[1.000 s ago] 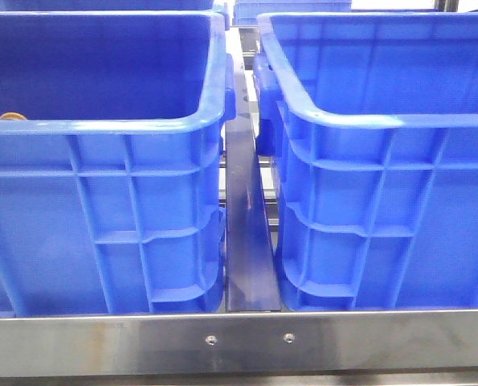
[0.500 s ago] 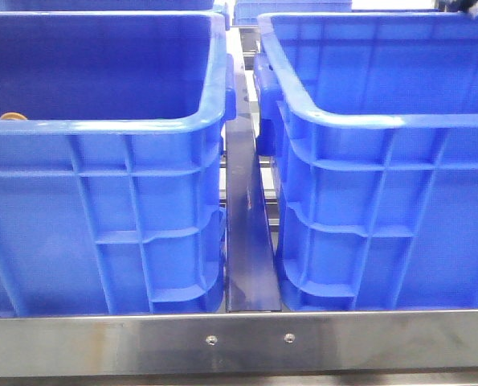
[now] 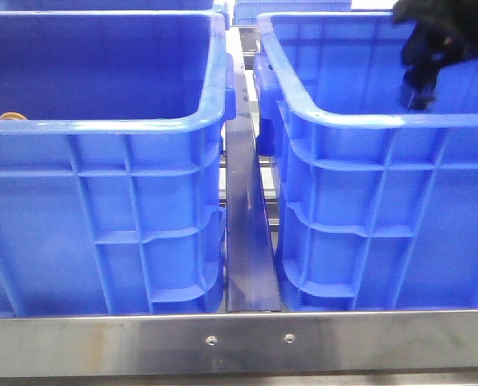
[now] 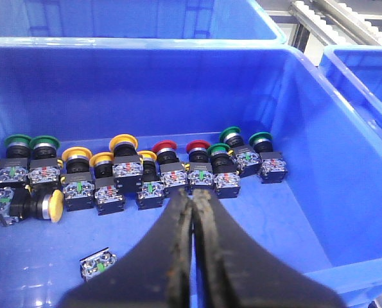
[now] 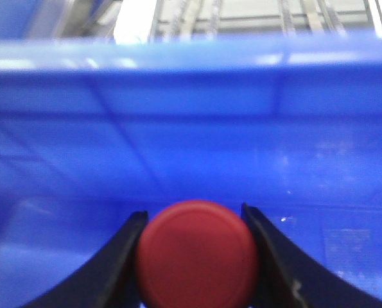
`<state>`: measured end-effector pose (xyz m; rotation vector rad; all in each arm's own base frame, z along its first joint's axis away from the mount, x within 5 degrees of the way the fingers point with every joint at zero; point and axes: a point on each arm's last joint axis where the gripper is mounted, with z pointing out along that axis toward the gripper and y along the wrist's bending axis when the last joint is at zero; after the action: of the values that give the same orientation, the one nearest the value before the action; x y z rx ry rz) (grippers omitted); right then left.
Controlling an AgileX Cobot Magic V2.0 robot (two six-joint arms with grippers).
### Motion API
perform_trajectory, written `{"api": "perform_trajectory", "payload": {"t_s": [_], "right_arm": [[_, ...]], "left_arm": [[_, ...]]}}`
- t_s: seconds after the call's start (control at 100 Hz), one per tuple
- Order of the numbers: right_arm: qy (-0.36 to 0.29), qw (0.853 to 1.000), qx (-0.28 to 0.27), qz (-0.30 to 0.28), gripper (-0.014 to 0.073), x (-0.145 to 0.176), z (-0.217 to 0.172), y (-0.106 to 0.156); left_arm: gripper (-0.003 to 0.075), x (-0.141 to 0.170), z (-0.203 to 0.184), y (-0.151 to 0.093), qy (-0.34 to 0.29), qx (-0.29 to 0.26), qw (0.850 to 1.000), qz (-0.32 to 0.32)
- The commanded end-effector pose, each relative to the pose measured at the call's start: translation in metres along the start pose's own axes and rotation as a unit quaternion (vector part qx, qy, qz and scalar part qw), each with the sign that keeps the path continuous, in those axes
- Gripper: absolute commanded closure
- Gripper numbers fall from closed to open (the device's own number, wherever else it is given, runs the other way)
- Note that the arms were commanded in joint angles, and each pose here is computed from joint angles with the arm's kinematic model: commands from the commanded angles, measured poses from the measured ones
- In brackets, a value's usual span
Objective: Pick red and yellow buttons and place in box
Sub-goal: 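Lower the red button into the empty bin and open the right gripper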
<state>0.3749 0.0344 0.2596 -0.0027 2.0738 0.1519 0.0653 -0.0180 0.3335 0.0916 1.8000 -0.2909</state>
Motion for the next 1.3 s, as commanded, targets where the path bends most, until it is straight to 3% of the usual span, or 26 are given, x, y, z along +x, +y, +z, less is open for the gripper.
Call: {"api": "perform_trajectory", "payload": {"t_s": [0.0,0.22,0.99,1.29], "right_arm": [[-0.038,0.999,0.025,-0.005,0.0444,-0.019,-0.001,-0.003],[-0.015,1.000,0.027,-0.002,0.0444,-0.010,0.028,-0.005],[-0.008,1.000,0.006,0.030,0.0444,-0.009,0.029,0.001],[0.027,0.999,-0.001,0.026,0.0441,0.012,0.049,0.007]], "left_arm": [[0.0739,-0.015,-0.002,-0.002,-0.047,0.005,0.999,-0.008],[0.0739,-0.015,-0.002,-0.002,-0.047,0.005,0.999,-0.008],[0.0739,-0.015,-0.002,-0.002,-0.047,0.005,0.999,-0.008],[0.0739,-0.015,-0.002,-0.002,-0.047,0.005,0.999,-0.008]]}}
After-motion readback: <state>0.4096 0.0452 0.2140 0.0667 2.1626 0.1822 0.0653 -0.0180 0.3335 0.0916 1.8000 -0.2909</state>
